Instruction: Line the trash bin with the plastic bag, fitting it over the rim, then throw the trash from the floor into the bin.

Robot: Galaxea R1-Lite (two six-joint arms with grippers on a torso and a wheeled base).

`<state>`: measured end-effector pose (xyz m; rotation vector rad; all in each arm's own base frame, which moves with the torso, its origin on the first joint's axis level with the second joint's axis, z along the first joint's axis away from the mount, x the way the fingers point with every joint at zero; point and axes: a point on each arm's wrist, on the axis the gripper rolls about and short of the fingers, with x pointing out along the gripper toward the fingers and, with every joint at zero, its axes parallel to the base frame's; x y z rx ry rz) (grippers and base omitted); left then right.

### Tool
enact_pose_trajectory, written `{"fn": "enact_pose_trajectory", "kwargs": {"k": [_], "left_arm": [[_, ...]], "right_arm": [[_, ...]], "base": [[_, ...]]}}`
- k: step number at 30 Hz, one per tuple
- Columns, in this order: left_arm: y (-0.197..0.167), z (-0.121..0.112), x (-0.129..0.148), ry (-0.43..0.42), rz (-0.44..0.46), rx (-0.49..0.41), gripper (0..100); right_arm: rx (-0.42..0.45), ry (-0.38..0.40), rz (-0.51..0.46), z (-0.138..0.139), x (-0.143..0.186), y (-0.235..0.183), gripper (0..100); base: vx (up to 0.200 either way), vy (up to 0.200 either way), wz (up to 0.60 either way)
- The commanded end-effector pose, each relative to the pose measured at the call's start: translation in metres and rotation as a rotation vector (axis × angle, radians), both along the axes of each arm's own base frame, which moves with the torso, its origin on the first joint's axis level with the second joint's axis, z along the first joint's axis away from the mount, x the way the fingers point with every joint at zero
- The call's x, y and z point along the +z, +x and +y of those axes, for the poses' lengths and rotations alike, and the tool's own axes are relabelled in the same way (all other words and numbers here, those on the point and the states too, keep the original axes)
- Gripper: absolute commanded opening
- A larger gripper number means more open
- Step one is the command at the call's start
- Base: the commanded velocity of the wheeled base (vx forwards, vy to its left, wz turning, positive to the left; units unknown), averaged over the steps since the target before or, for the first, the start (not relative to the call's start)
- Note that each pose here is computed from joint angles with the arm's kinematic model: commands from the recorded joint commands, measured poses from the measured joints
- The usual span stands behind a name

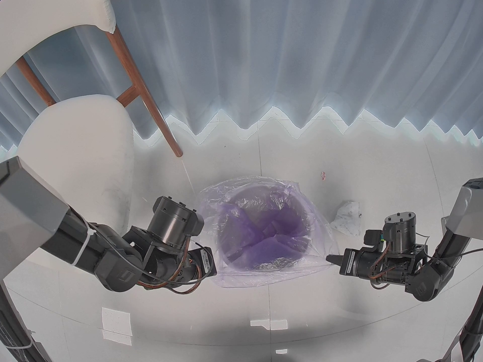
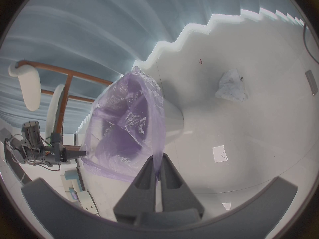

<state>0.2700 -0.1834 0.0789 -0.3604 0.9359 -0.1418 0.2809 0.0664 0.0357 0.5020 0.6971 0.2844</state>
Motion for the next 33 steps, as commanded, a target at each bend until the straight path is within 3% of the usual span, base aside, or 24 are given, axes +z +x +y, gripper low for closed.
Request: {"fn": "enact_pose_trajectory", "kwargs": {"k": [1,11,25,33], "left_arm": [[0.003,-0.002,-0.017,0.04,0.032,-0.007,0],[0.001,-0.011,-0.035,0.116,0.052,-0.039,0],[0.013,-0.014,-0.065,0.215,0.054,-0.045,0],[0.03,-0.015,-0.073,0.2,0.034,-0.008,0]], "right_arm": [[0.011,-0.026,0.05,0.001,-0.018,0.003,0],[0.029,-0.057,0.073,0.003,-0.035,0.013,0],[-0.047,-0.118,0.063,0.007,-0.06,0.044,0],[-0.089,-0.136,0.036,0.008,-0.065,0.06,0]], "base": [[0.0,0.0,0.0],[0.0,0.0,0.0],[0.0,0.0,0.0],[0.0,0.0,0.0]]}}
